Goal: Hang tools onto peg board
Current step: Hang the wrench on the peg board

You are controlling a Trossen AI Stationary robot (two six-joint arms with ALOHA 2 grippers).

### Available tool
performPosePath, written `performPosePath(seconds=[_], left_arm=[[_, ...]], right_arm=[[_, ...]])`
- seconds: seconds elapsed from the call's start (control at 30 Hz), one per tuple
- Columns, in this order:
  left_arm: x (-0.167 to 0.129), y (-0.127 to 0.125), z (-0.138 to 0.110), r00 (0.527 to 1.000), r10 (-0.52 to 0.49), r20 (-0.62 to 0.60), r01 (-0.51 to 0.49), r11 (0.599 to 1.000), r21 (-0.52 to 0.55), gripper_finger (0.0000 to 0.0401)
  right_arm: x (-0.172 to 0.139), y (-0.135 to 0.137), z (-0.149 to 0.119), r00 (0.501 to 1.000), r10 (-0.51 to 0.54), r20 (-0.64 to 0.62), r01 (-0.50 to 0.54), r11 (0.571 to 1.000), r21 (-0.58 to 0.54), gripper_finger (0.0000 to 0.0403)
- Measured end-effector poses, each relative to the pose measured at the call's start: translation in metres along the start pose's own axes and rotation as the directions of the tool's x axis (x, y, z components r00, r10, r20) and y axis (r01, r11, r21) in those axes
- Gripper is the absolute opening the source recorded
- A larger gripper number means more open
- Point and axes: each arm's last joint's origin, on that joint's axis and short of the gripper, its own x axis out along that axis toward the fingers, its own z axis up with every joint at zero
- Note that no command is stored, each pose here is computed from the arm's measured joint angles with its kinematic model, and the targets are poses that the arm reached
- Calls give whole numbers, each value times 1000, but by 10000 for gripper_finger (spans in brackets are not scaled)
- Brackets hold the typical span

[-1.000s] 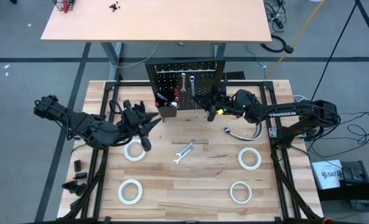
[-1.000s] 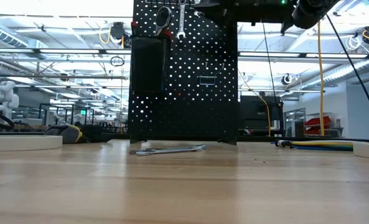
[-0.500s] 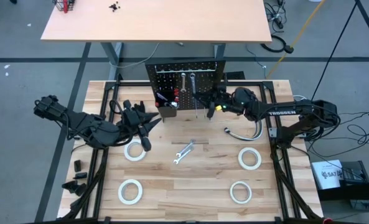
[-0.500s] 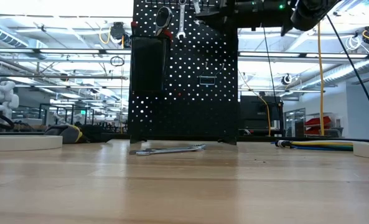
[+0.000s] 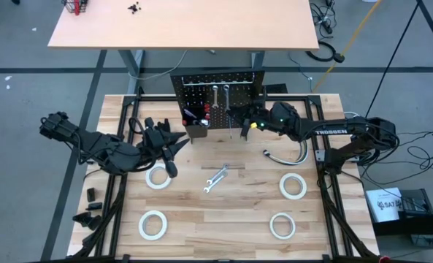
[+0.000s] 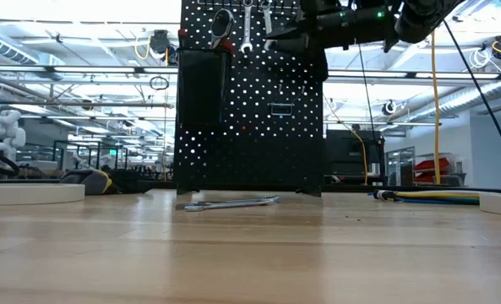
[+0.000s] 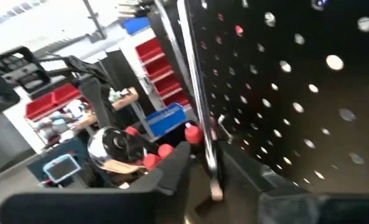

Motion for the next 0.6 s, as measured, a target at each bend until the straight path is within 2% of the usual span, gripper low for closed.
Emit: performPosePath(seconds=[0.17,0.3,0.47,0.6], left_arm=[[0,0,-2,1000,2,-17,-2,1000,-2,100],[0,1,-6,999,7,-42,-7,1000,0,100],[-1,1,-11,997,-15,-80,17,1000,17,100],[-2,0,-14,990,-77,-121,82,996,39,100]], right_arm=[[0,-6,-5,997,-63,-45,62,998,-21,129],[-1,-9,-10,990,-96,-107,93,995,-33,153],[-3,-10,-19,975,-126,-182,119,992,-46,163],[-3,1,-24,976,-85,-200,67,993,-94,162]])
